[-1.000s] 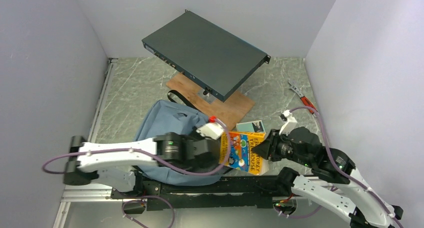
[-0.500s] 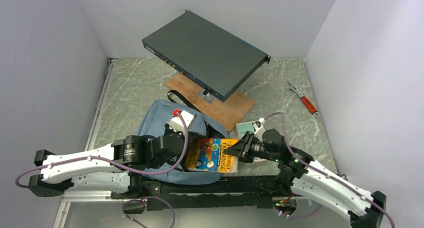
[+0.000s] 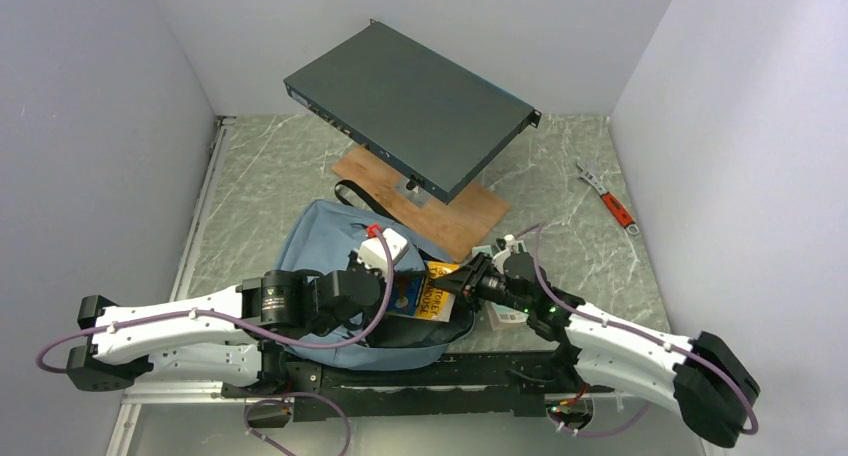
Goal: Pack the student bag
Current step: Place the book in the student bag.
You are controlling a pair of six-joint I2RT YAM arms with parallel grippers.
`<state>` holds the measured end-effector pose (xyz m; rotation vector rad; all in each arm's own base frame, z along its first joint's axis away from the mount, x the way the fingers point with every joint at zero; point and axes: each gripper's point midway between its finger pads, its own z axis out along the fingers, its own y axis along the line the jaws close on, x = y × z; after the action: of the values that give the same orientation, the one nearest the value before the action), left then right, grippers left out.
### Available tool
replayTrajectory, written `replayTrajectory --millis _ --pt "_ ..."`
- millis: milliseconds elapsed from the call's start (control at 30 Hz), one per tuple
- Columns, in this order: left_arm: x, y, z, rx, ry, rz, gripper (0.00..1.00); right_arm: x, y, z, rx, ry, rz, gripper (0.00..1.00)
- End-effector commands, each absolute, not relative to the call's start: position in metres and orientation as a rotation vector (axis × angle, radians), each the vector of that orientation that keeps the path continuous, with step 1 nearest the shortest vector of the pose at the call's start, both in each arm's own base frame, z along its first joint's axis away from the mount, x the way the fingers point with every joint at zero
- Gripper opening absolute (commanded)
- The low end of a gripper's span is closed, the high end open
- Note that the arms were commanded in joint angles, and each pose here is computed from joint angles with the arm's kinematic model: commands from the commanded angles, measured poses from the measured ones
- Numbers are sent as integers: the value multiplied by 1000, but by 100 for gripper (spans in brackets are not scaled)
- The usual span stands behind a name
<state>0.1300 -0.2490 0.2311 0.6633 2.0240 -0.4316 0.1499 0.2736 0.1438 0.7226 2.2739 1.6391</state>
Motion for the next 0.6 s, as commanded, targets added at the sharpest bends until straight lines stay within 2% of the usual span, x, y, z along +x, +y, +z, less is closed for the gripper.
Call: replayTrajectory --millis 0,267,367,400,500,567 --pt "128 -259 258 638 1969 -539 0 170 296 219 552 1982 1883 0" --pt "132 -254 257 612 1983 -500 0 196 341 193 469 1983 1664 1" --pt "132 -251 255 598 1994 -487 0 189 360 177 441 2008 1691 10" --pt "132 -250 254 597 1995 -488 0 188 363 168 427 2028 1675 14" --pt "133 -251 253 599 1987 -490 0 187 363 132 418 2143 1570 35" --pt "133 -249 253 596 1988 -483 0 182 360 119 369 2201 1505 61"
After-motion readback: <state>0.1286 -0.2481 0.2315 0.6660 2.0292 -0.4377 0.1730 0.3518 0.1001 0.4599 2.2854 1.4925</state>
